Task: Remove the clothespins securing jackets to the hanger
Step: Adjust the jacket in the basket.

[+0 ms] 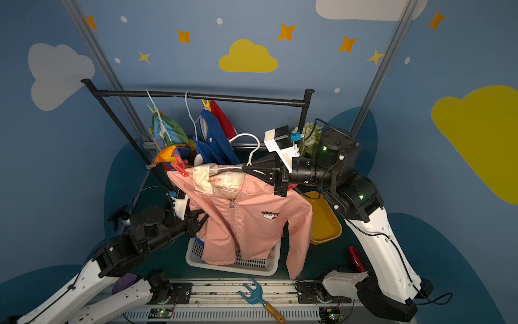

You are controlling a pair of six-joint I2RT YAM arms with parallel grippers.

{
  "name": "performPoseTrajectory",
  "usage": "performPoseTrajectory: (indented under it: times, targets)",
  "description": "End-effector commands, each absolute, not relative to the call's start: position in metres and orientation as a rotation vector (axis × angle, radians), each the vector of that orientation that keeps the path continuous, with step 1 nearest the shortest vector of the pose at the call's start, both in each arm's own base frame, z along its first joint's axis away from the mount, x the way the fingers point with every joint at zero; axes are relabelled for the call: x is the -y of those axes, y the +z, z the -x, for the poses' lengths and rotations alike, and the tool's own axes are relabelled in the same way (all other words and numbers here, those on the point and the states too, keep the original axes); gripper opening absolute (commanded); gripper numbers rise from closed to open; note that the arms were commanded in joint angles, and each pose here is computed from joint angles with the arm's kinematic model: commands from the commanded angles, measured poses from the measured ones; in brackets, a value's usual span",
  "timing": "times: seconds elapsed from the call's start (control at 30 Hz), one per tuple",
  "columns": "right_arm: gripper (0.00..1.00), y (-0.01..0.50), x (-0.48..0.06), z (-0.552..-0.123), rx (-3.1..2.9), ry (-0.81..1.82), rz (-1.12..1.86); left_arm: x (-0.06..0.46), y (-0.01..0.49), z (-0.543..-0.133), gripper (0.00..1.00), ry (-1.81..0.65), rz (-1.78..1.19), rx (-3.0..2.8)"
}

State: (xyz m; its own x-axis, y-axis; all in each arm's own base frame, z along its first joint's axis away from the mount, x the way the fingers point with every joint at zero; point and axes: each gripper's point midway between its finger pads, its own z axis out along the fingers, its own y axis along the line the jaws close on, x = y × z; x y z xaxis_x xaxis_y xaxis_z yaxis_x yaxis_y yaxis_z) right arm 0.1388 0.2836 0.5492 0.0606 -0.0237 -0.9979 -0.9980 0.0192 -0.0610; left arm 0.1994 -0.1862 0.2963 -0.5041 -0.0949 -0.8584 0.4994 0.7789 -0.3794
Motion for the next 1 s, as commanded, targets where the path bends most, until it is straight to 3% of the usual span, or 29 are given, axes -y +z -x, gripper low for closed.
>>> performPoseTrajectory:
  times: [0.0,0.1,0.27,0.37,0.53,0.63,0.77,0.97]
  targets:
    - [0.00,0.570,-0.274,-0.121,-1.062,1.120,1.257,0.170,0.275,-0.202,0.30,-0.666,-0.232,-2.024]
    - [0.00,0.557,-0.284,-0.120,-1.087,1.134,1.307,0.150,0.259,-0.202,0.36,-0.570,-0.185,-2.047]
    - [0.00,0.540,-0.280,-0.130,-1.148,1.034,1.292,0.119,0.261,-0.197,0.68,-0.449,-0.127,-2.036]
    - [0.00,0.549,-0.274,-0.137,-1.157,0.980,1.250,0.118,0.291,-0.195,0.72,-0.471,-0.132,-1.985]
    - [0.00,0.581,-0.276,-0.151,-1.151,0.954,1.160,0.177,0.307,-0.192,0.74,-0.553,-0.305,-1.954]
    - [0.00,0.588,-0.279,-0.149,-1.133,0.967,1.159,0.198,0.320,-0.182,0.80,-0.456,-0.356,-1.828]
    - [0.00,0.578,-0.283,-0.159,-1.175,0.935,1.148,0.243,0.328,-0.150,0.92,-0.431,-0.437,-1.708]
    - [0.00,0.575,-0.283,-0.167,-1.203,0.911,1.118,0.311,0.317,-0.108,1.00,-0.347,-0.473,-1.687]
